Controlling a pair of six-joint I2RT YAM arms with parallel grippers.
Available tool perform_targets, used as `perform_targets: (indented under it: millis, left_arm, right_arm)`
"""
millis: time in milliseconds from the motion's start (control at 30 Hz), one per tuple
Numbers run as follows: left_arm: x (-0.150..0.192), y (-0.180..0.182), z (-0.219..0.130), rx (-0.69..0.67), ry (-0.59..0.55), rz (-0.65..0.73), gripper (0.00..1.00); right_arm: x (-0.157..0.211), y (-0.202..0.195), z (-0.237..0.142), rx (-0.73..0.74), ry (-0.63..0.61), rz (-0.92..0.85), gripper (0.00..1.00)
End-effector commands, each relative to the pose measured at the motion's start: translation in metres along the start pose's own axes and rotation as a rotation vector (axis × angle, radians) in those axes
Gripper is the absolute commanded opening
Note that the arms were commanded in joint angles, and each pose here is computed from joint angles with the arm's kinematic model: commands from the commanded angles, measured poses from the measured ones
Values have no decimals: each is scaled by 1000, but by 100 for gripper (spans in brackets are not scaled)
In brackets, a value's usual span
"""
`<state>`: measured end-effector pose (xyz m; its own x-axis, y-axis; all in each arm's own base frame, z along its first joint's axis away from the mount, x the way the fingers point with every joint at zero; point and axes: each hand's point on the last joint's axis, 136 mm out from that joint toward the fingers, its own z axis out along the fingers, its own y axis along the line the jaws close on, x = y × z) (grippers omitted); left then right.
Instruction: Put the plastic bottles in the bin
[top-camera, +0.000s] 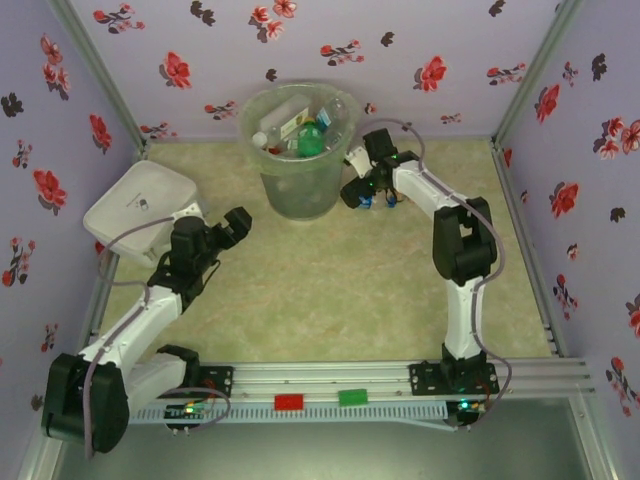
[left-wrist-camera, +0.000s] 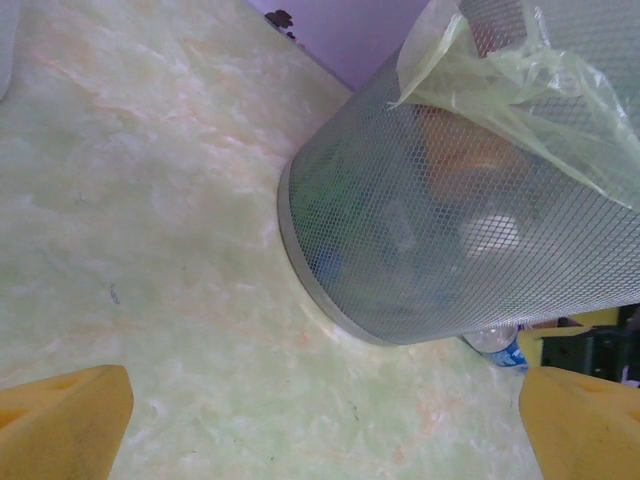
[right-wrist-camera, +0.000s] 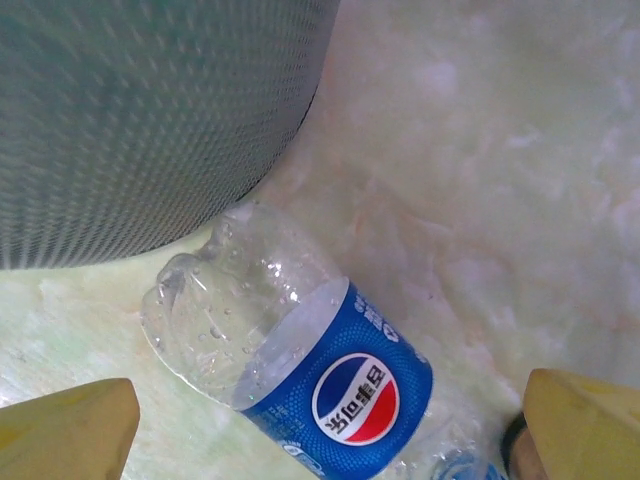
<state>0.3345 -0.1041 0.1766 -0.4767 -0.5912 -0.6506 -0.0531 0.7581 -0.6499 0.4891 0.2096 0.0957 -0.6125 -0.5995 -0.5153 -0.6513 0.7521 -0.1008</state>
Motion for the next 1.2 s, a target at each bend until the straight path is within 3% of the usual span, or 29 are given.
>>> perform_targets:
  millis: [0,433,633,1167]
  left_arm:
    - [-3,0,-3,10,-16,-19,100]
    - [-4,0,-2,13,-19,-25,100]
    - [-5,-1,-4,17,-23,-27,100]
    - [-5,-1,-8,23,-30,-25,100]
  right_arm:
    - [-3,8,7,-47,6,-29,100]
    - [19,29,29,-92,70,-35,97]
    - [28,36,25,-99,81,-37,93]
    - [53,48,10,-37,91,-16,95]
